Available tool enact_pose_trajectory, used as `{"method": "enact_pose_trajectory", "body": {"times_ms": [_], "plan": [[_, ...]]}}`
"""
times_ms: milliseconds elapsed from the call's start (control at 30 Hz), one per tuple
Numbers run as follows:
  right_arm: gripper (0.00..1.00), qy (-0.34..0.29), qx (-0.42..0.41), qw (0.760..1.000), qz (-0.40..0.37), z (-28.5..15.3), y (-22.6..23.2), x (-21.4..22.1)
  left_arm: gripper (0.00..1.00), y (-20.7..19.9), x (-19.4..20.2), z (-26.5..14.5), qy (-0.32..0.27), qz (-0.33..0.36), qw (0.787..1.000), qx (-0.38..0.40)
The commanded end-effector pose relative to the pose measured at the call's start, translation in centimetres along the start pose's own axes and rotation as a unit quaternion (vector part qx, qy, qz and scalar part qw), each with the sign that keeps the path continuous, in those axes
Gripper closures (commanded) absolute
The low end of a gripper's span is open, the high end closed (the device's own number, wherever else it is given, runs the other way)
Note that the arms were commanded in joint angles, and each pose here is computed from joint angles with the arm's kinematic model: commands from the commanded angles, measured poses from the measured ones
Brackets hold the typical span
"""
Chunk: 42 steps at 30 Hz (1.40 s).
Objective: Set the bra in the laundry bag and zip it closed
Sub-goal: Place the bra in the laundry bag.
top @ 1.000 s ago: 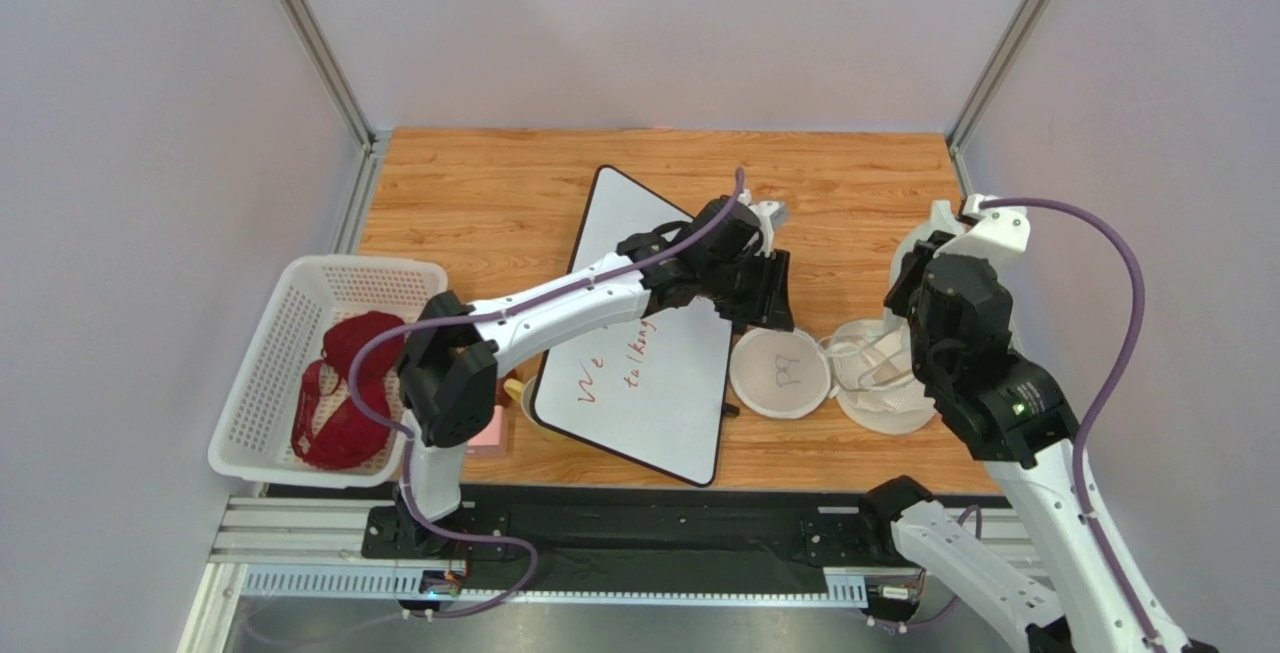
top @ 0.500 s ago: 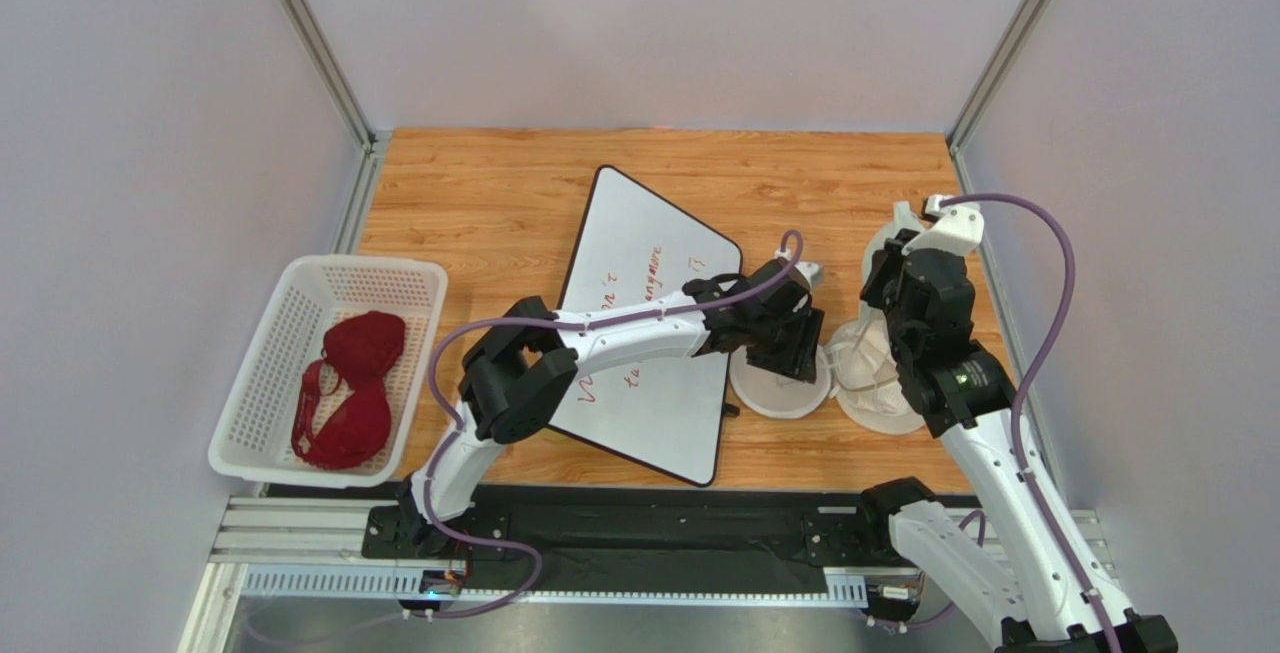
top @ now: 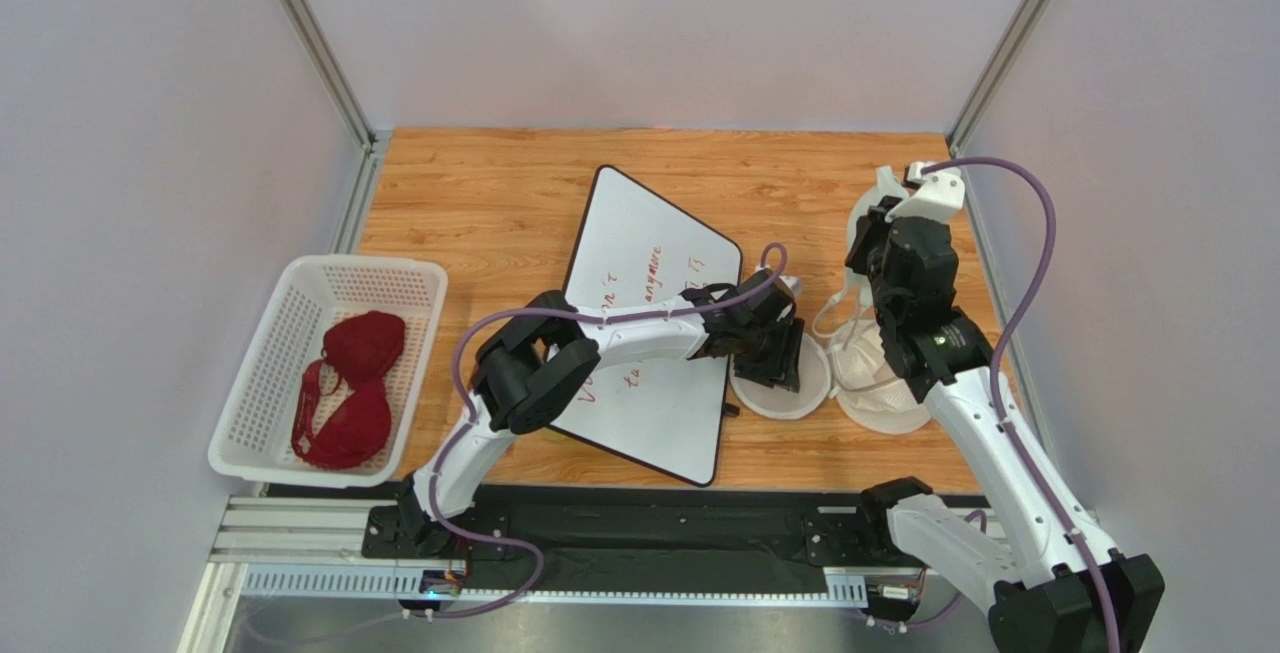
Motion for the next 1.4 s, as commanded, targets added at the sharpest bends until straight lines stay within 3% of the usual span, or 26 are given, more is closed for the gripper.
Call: {"method": "enact_pose_trajectory", "body": {"times_ms": [0,267,633,767,1000,1133,1233,1367], "plan": [[1.0,-0.023,0.029,0.998,-0.05,-0.4,-1.1,-1.1,0.45,1.0,0.4,0.4,0.004,-0.028,1.0,0.01],[1.0,0.028,0.101,0.987,-0.126,-2.7,-5.0,1.5,0.45,1.8,0.5,0.9,0.008,-0.046,0.999,0.02],[1.0,0.104,0.226,0.956,-0.157,-2.5,-7.8,4.1,0.44,2.7,0.0,1.0,0.001,-0.056,0.998,0.019],[1.0,0.18,0.291,0.926,-0.16,-2.5,-9.0,6.7,0.43,2.9,-1.3,1.3,-0.005,-0.042,0.999,0.031],[1.0,0.213,0.341,0.907,-0.127,-2.4,-9.1,8.7,0.44,4.1,-1.8,2.4,-0.007,-0.044,0.998,0.042],[1.0,0.249,0.399,0.875,-0.117,-2.8,-9.7,10.3,0.44,3.8,-3.1,1.5,-0.023,-0.025,0.997,0.071],[1.0,0.246,0.401,0.875,-0.113,-2.6,-9.5,10.2,0.43,3.0,-4.2,-0.5,-0.042,0.005,0.994,0.102],[1.0,0.246,0.348,0.899,-0.102,-2.2,-8.7,10.0,0.42,1.4,-6.4,-4.6,-0.07,0.009,0.987,0.143]]}}
Point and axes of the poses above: each gripper's point midway between its finger pads, its own z axis out along the fingers, its own y axis along the line the jaws close on, x = y × z, the point moved 6 cm from there along -z, back along the fingers, and after that the axes turned 12 degrees about z, right-handed, at the moved point
